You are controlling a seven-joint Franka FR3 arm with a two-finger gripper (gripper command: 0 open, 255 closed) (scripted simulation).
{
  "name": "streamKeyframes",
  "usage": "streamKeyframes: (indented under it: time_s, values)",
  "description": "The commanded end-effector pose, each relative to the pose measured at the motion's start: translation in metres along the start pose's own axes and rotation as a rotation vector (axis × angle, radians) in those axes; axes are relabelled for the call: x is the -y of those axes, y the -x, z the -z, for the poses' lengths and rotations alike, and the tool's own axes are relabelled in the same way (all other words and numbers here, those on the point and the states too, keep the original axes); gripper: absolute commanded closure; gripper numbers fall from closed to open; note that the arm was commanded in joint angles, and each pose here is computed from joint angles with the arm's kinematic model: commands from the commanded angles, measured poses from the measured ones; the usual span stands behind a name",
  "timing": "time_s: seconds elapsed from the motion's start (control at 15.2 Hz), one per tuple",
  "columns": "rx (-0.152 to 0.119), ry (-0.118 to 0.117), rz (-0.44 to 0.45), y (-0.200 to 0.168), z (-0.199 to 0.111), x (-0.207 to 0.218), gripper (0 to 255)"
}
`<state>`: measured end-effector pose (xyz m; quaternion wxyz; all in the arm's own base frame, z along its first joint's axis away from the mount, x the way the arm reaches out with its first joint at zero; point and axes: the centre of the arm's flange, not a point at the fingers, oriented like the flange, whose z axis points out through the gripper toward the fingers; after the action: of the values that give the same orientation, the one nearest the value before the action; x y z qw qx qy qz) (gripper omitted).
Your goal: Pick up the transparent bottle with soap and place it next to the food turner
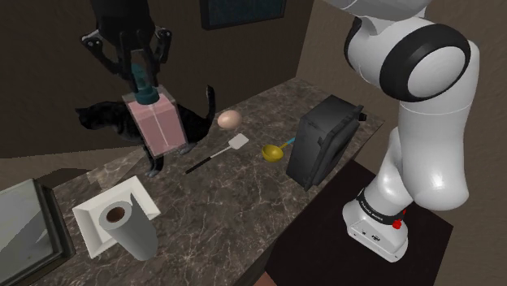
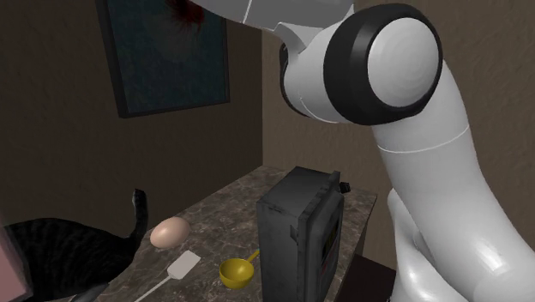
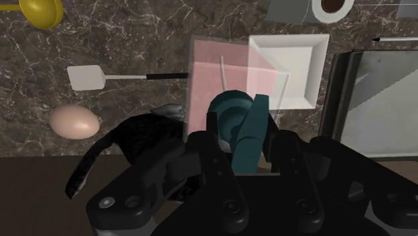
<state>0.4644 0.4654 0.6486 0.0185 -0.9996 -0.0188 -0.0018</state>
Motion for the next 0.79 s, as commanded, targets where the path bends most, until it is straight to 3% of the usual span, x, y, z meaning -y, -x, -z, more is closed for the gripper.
streamKeyframes:
  time_s: [0.0, 0.73]
  values:
    - [-0.001, -0.001, -0.001, 0.002, -0.008, 0.003, 255]
    - [-0.001, -0.001, -0.001, 0.002, -0.066, 0.001, 255]
